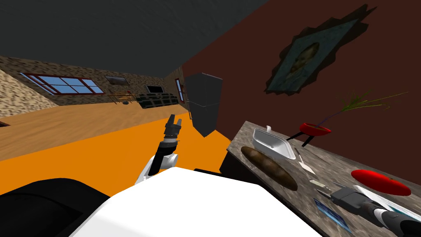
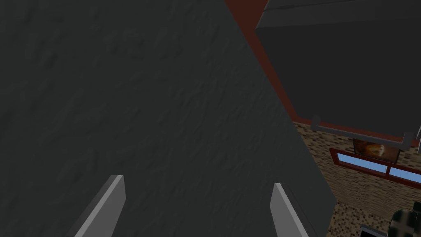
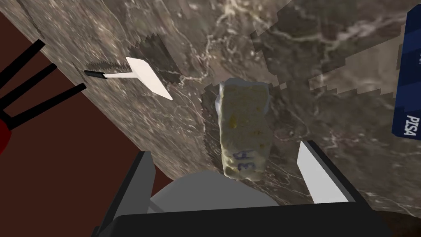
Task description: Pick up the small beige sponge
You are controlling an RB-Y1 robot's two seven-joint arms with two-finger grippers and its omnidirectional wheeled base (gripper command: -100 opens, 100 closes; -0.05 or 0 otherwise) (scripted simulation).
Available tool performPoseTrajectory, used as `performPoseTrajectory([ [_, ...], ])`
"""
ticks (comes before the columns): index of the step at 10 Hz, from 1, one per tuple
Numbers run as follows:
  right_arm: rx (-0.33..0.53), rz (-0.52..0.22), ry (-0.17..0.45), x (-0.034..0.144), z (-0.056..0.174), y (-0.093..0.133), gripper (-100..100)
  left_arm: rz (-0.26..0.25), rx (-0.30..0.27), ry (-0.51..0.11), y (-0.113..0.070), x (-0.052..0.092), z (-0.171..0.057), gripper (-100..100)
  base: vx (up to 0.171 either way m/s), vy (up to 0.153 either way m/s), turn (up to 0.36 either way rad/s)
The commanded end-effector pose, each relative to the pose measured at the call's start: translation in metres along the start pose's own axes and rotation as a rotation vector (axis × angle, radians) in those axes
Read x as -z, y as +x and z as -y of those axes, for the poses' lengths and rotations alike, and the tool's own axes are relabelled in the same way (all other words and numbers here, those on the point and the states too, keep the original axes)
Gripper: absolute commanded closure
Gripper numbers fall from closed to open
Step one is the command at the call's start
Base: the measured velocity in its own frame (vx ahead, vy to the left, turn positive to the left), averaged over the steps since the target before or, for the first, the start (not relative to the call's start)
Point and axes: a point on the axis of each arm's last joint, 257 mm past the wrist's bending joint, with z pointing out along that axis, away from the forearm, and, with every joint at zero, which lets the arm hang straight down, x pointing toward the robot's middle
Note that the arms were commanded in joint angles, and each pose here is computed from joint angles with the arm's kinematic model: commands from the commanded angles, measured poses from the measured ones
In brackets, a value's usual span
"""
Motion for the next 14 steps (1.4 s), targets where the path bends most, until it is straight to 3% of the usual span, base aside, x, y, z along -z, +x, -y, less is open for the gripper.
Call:
performPoseTrajectory([
  [1,-0.025,-0.018,0.010,-0.003,-0.005,0.009,-100,0.000,0.000,0.000,0.000,0.000,0.000,0,-0.035,-0.037,0.212],
  [3,-0.056,-0.041,0.023,-0.006,-0.011,0.021,-100,0.000,0.000,0.000,0.000,0.000,0.000,0,-0.077,-0.053,0.255],
  [4,-0.043,-0.031,0.016,-0.004,-0.011,0.016,-100,0.000,0.000,0.000,0.000,0.000,0.000,0,-0.042,-0.031,0.058],
  [5,-0.046,-0.033,0.019,-0.004,-0.010,0.017,100,0.000,0.000,0.000,0.000,0.000,0.000,0,-0.006,-0.005,-0.010],
  [9,-0.045,-0.033,0.017,-0.004,-0.011,0.017,100,0.000,0.000,0.000,0.000,0.000,0.000,0,0.000,0.000,0.000],
  [10,-0.045,-0.033,0.017,-0.004,-0.011,0.017,0,0.000,0.000,0.000,0.000,0.000,0.000,0,0.000,0.000,0.000],
  [11,-0.037,-0.027,0.015,-0.004,-0.007,0.014,100,0.000,0.000,0.000,0.000,0.000,0.000,0,0.032,0.013,-0.196],
  [13,0.000,0.000,0.000,0.000,0.000,0.000,100,0.000,0.000,0.000,0.000,0.000,0.000,0,0.076,0.054,-0.280],
  [14,-0.011,-0.010,0.006,-0.002,-0.001,0.005,100,0.000,0.000,0.000,0.000,0.000,0.000,0,0.040,0.037,-0.068],
])
